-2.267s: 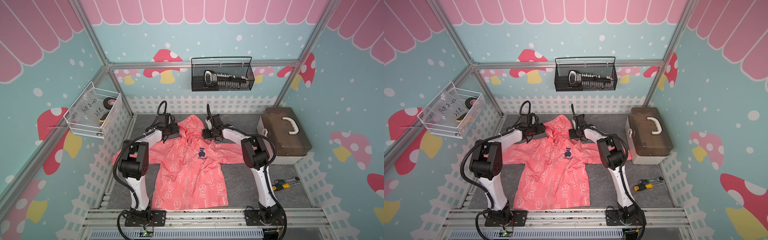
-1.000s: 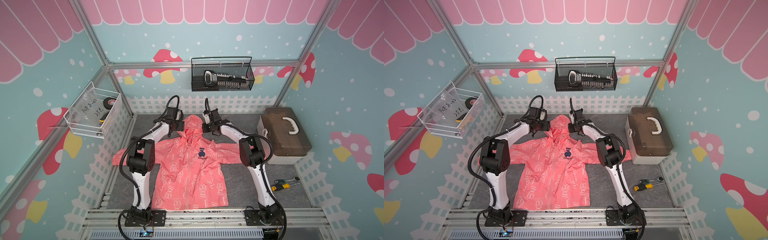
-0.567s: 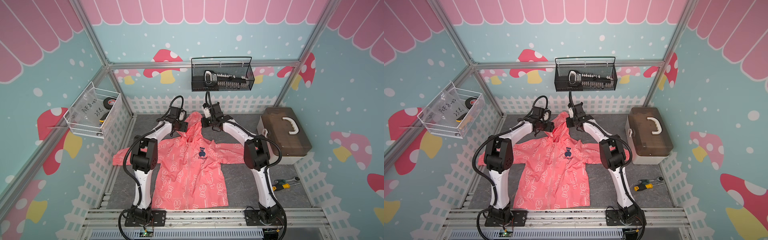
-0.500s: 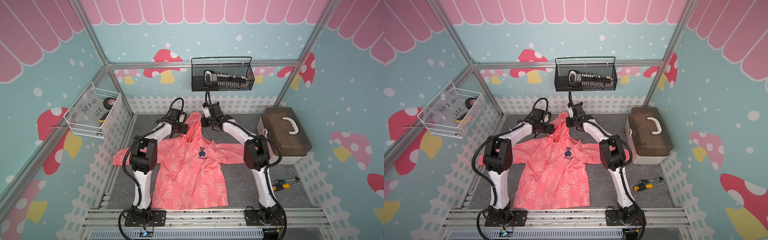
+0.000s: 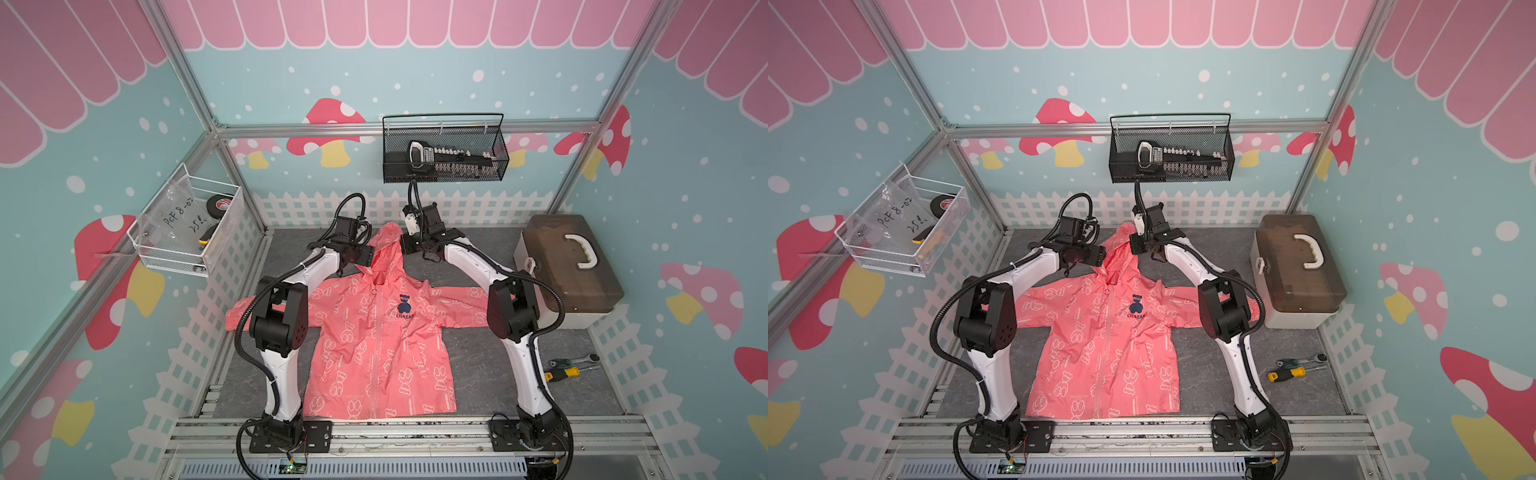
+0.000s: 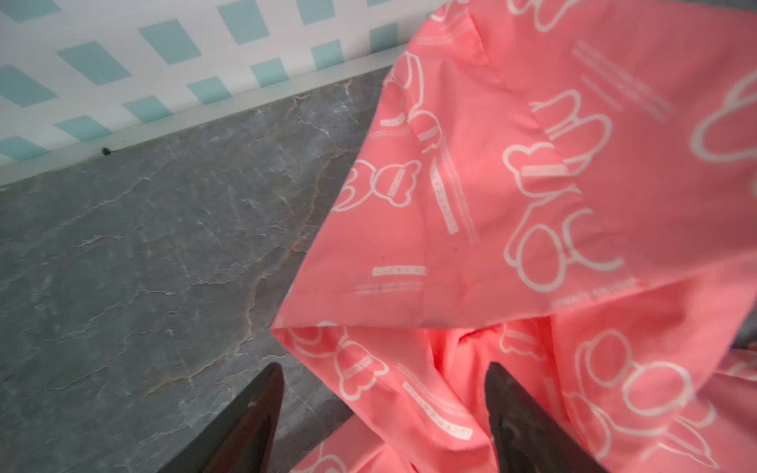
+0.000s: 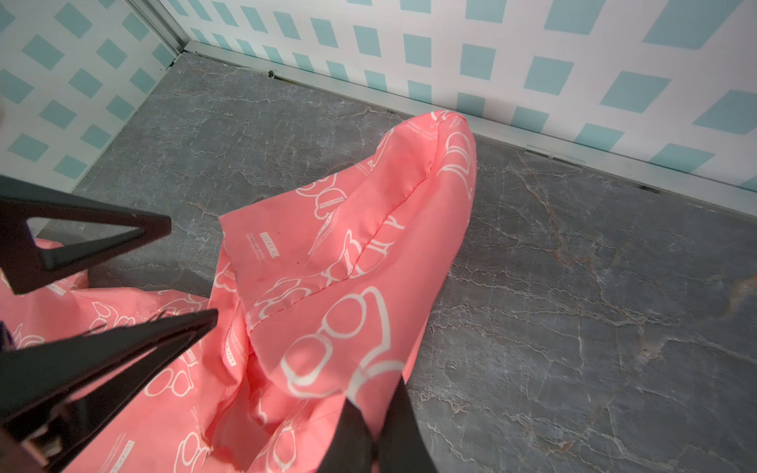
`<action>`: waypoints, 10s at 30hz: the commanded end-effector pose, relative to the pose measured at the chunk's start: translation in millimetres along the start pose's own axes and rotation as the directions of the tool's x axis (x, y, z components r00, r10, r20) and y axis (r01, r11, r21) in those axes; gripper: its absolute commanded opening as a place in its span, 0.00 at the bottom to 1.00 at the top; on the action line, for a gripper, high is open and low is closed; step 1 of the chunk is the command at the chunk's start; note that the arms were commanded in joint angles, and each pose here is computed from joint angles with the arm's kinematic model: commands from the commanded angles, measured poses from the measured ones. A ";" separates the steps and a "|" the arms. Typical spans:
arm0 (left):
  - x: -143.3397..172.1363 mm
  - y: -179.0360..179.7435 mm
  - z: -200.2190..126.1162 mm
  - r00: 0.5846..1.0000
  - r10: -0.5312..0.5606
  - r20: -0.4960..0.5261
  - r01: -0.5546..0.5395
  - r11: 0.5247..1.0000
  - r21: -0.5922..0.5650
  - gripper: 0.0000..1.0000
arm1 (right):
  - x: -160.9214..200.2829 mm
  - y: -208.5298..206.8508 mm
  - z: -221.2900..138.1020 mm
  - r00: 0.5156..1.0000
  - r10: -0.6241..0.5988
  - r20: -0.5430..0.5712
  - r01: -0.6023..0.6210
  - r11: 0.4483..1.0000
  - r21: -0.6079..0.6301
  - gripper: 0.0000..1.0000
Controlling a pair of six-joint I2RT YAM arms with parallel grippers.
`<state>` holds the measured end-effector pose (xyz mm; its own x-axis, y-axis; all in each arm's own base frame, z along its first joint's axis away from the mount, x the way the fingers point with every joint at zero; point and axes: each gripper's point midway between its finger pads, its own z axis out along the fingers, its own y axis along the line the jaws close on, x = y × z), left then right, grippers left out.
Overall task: Unzip the jacket
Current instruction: Flatten out the jacket at the center of the board, then unzip the zipper on the jacket.
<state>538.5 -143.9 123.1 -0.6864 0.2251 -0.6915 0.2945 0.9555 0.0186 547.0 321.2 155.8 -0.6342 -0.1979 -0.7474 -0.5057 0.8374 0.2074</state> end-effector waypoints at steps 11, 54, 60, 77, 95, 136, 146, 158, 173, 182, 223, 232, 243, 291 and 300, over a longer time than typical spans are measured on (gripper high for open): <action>9.3 -23.3 3.0 0.997 0.079 0.010 -0.080 0.992 0.094 0.78 | -43.5 22.1 -43.8 0.994 -0.043 0.101 0.046 0.998 -0.031 0.00; -96.9 59.9 -42.2 0.932 -0.097 0.349 0.181 0.959 -0.218 0.05 | -13.5 16.0 -44.4 0.998 -0.064 0.028 0.064 0.998 -0.008 0.00; -127.2 55.1 -80.4 0.901 -0.003 0.434 0.128 0.957 -0.260 0.03 | -0.5 8.1 -33.7 0.999 -0.031 0.024 0.030 0.999 0.019 0.00; -65.2 76.8 -16.7 0.981 -0.126 0.146 0.173 0.914 -0.368 0.20 | 14.1 0.3 -1.0 0.999 -0.039 -0.034 0.040 0.999 0.023 0.02; -7.4 110.8 -11.3 0.862 -0.493 0.117 0.506 0.825 -0.252 0.40 | 52.1 -14.7 2.8 0.981 0.061 -0.182 -0.043 0.994 0.105 0.56; -7.6 -27.0 -74.6 0.995 -0.092 0.036 0.061 0.861 0.505 0.78 | 87.2 54.8 -46.4 0.975 0.202 -0.090 -0.213 0.968 -0.130 0.41; 23.7 -3.7 -35.7 0.993 -0.059 -0.098 0.082 0.966 0.247 0.76 | 97.6 40.6 -105.2 0.994 0.036 0.107 -0.030 0.998 -0.054 0.41; 53.4 -4.5 -5.1 0.899 -0.350 -0.265 0.363 0.932 0.000 0.66 | 94.5 58.5 -131.1 0.951 -0.179 0.252 0.201 0.977 -0.065 0.46; 64.3 -18.2 11.9 0.776 -0.570 -0.269 0.568 0.818 -0.094 0.56 | 93.5 74.7 -127.8 0.941 -0.217 0.259 0.248 0.964 -0.094 0.44; -17.4 -57.7 -83.1 0.901 0.173 0.398 -0.285 0.927 0.244 0.80 | 98.5 74.3 -140.3 0.910 -0.313 0.273 0.339 0.939 -0.054 0.44; 74.2 -24.6 -3.2 0.313 0.908 0.280 -0.856 0.142 0.496 0.58 | 145.8 55.5 -204.3 0.841 -0.482 0.246 0.481 0.874 0.069 0.49; 82.7 -27.9 8.5 0.295 0.916 0.272 -0.857 0.128 0.499 0.59 | 152.3 54.3 -207.3 0.852 -0.468 0.235 0.467 0.882 0.061 0.49; 87.7 -28.8 28.1 0.286 0.933 0.220 -0.852 0.143 0.503 0.56 | 155.5 57.5 -208.2 0.862 -0.454 0.225 0.458 0.888 0.034 0.49; 34.1 -80.9 -66.4 0.634 0.740 0.224 -0.766 0.563 0.309 0.00 | 101.2 109.4 -127.4 0.978 0.124 0.169 -0.092 0.978 -0.185 0.48; 41.1 -97.7 -101.7 0.642 0.700 0.312 -0.763 0.547 0.343 0.00 | 80.9 150.8 -90.7 0.944 0.291 0.155 -0.234 0.923 -0.306 0.44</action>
<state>425.7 -196.4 144.2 -0.0731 0.8041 -0.5900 0.9079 0.2984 0.2943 361.7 365.8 159.2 -0.6505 0.0340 -0.7587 -0.5115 0.7189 0.4707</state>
